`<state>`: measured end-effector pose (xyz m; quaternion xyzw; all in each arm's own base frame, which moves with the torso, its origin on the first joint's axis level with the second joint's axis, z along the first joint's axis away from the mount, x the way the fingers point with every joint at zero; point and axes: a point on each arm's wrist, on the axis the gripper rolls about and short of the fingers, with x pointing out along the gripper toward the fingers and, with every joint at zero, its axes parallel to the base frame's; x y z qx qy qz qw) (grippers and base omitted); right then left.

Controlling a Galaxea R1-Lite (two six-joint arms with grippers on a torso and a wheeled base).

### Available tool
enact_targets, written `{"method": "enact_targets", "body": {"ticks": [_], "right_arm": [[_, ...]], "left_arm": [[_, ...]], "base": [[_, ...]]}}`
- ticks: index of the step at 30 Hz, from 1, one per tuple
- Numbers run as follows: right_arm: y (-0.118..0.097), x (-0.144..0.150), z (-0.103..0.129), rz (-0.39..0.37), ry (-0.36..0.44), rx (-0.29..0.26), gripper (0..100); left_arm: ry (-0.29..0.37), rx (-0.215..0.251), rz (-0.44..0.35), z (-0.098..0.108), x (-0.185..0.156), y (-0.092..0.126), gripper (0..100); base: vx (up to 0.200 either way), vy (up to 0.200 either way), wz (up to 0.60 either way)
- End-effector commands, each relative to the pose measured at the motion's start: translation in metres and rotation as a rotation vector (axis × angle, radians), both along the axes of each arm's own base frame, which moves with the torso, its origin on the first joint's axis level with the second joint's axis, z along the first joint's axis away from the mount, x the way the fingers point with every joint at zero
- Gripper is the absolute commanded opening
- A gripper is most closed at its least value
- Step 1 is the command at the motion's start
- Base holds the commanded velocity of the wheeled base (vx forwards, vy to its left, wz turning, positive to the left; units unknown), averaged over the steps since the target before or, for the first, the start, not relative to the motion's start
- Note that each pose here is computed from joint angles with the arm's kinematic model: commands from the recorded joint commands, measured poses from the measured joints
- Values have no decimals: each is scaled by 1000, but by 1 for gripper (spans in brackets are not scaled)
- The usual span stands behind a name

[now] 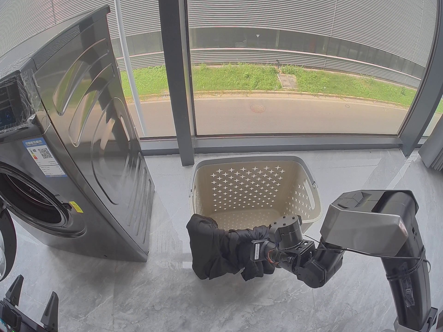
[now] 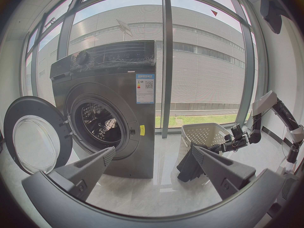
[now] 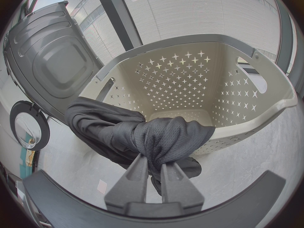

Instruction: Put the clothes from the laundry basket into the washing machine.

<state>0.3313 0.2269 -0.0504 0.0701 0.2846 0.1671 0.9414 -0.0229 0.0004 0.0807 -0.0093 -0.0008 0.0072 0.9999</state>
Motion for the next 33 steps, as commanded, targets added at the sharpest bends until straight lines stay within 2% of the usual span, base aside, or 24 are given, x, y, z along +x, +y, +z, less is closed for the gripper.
{"method": "enact_targets", "body": {"ticks": [1, 6, 8, 16, 19, 26, 30, 31, 33], "right_arm": [[1, -7, 10, 15, -18, 10, 0], [-1, -17, 30, 28, -61, 32, 0], [-6, -29, 49, 42, -90, 41, 0], [-21, -49, 89, 63, -192, 57, 0], [-28, -56, 113, 66, -263, 79, 0], [-40, -71, 171, 56, -407, 171, 0], [-51, -82, 205, 49, -503, 192, 0], [-51, -83, 205, 47, -504, 192, 0], [-58, -91, 222, 19, -547, 203, 0]], "left_arm": [[1, -1, 1, -5, 0, 0, 100], [1, -3, 1, -5, 0, 0, 100], [1, -3, 1, -5, 0, 0, 100], [1, -3, -1, -5, 0, 0, 100], [1, -4, -1, -5, 0, 0, 100], [1, -4, -1, -5, 0, 0, 100], [1, -3, -1, -5, 0, 0, 100], [1, -4, 1, -5, 0, 0, 100], [1, -3, 1, -5, 0, 0, 100]], "base": [[0, 0, 0], [0, 0, 0], [0, 0, 0], [0, 0, 0], [0, 0, 0], [0, 0, 0], [0, 0, 0], [0, 0, 0], [0, 0, 0]]}}
